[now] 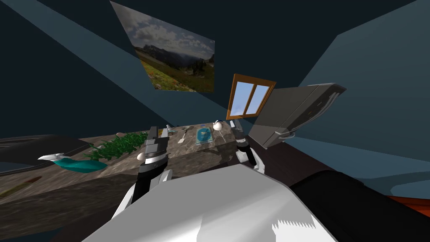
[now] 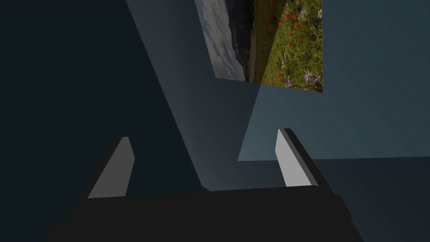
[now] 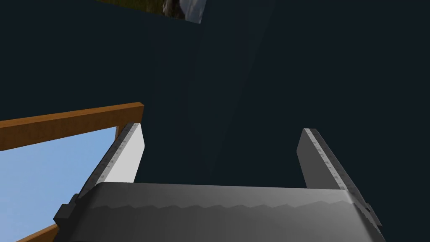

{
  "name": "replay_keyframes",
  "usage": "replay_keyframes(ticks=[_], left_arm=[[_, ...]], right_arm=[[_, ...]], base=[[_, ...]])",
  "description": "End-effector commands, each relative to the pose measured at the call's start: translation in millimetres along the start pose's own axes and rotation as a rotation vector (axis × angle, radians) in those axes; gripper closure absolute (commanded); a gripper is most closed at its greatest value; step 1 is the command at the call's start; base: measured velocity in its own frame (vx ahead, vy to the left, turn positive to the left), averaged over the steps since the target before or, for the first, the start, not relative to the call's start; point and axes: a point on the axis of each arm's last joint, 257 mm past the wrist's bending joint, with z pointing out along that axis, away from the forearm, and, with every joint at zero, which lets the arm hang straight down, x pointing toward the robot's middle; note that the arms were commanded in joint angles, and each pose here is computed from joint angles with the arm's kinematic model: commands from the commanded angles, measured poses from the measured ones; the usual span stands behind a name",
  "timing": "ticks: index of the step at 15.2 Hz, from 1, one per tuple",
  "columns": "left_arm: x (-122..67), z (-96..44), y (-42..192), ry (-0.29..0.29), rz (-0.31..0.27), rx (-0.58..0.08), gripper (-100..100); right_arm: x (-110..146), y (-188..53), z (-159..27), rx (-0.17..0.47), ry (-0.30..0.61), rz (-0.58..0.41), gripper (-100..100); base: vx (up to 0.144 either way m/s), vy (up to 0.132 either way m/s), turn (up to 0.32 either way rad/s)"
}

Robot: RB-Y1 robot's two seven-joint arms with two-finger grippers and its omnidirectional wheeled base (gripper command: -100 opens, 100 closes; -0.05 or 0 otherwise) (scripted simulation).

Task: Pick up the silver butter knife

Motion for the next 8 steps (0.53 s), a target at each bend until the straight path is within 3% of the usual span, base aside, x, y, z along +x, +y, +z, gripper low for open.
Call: replay_keyframes(ticks=[1,2,4,5,7,8], left_arm=[[0.0,0.0,0,0.0,0.0,0.0,0],[0.0,0.0,0,0.0,0.0,0.0,0],[0.0,0.0,0,0.0,0.0,0.0,0],[0.0,0.0,0,0.0,0.0,0.0,0],[0.0,0.0,0,0.0,0.0,0.0,0],[0.0,0.0,0,0.0,0.0,0.0,0]], right_arm=[[13,-15,-1.9,0.019,0.048,0.005,-100],[28,-19,2.6,0.008,0.108,0.008,-100],[28,-29,-2.2,0.033,0.109,0.008,-100],[43,-37,0.1,0.03,0.171,0.009,-100],[44,-45,-3.6,0.049,0.172,0.009,-100],[59,-54,-2.6,0.05,0.237,0.006,-100]], base=[[0.009,0.024,0.007],[0.01,0.03,0.01],[0.007,0.026,0.003],[0.007,0.023,0.005],[0.009,0.02,0.006],[0.007,0.021,0.003]])
